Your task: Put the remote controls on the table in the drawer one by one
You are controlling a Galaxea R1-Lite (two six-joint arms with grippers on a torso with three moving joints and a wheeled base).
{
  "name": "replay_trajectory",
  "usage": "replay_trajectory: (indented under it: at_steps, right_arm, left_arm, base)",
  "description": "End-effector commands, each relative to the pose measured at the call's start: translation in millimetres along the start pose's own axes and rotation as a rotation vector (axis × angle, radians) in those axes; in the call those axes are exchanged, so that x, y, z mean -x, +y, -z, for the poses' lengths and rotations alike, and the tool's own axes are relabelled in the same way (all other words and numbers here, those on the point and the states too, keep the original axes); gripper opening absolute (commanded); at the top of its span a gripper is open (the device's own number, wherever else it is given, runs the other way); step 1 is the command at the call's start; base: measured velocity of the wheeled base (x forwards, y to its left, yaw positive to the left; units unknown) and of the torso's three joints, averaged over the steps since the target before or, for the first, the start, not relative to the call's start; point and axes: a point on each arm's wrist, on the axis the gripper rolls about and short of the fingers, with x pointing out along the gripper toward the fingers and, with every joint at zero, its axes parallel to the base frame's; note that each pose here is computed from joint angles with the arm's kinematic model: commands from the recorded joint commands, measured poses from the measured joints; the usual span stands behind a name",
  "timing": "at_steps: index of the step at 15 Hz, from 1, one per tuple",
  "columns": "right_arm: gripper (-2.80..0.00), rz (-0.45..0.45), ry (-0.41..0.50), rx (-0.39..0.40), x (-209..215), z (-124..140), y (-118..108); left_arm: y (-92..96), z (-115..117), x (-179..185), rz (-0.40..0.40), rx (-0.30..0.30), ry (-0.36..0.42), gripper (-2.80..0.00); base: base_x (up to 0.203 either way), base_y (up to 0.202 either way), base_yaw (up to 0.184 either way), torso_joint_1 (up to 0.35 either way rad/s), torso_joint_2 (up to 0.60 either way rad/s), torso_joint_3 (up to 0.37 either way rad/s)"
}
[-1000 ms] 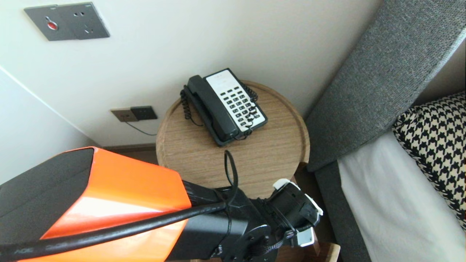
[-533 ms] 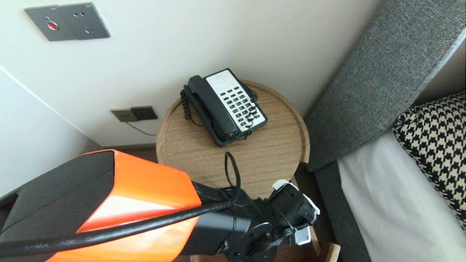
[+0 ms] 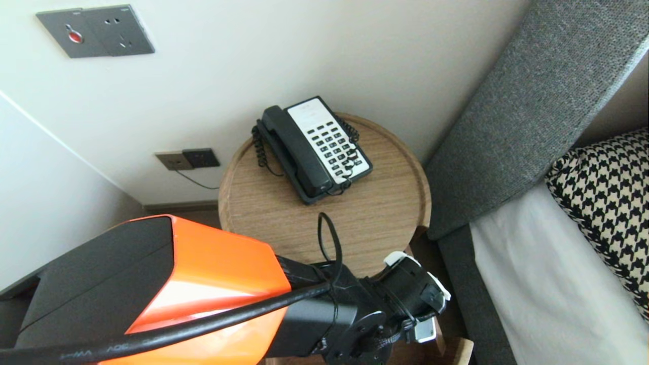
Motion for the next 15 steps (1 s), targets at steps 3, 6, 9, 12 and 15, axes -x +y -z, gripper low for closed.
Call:
replay_trajectory:
  at_steps: [3, 6, 9, 12, 15]
  right_arm:
    - [-2.80, 0.000, -0.007, 0.000, 0.5, 0.2, 0.0]
    - [-2.80, 0.000, -0.007, 0.000, 0.5, 0.2, 0.0]
    - [-2.80, 0.000, -0.007, 0.000, 0.5, 0.2, 0.0]
    - [-2.80, 0.000, -0.007, 0.000, 0.5, 0.2, 0.0]
    - [-2.80, 0.000, -0.007, 0.000, 0.5, 0.2, 0.0]
  left_arm:
    - [5.0, 2.7, 13.3, -0.013, 0.009, -0.017, -2.80]
    - [7.9, 3.6, 19.9, -0.021, 0.025, -0.029, -2.80]
    - [6.7, 2.5, 19.8, -0.019, 0.023, -0.031, -2.80]
    - [0.5, -2.1, 18.0, 0.003, 0.009, -0.044, -2.80]
    - [-0.7, -2.9, 16.5, 0.007, 0.010, -0.044, -2.80]
  base:
    - [0.000, 0.000, 0.000, 0.000, 0.00, 0.000]
    - [0.000, 0.000, 0.000, 0.000, 0.00, 0.000]
    - [0.000, 0.000, 0.000, 0.000, 0.00, 0.000]
    - [0.000, 0.000, 0.000, 0.000, 0.00, 0.000]
    - [0.000, 0.000, 0.000, 0.000, 0.00, 0.000]
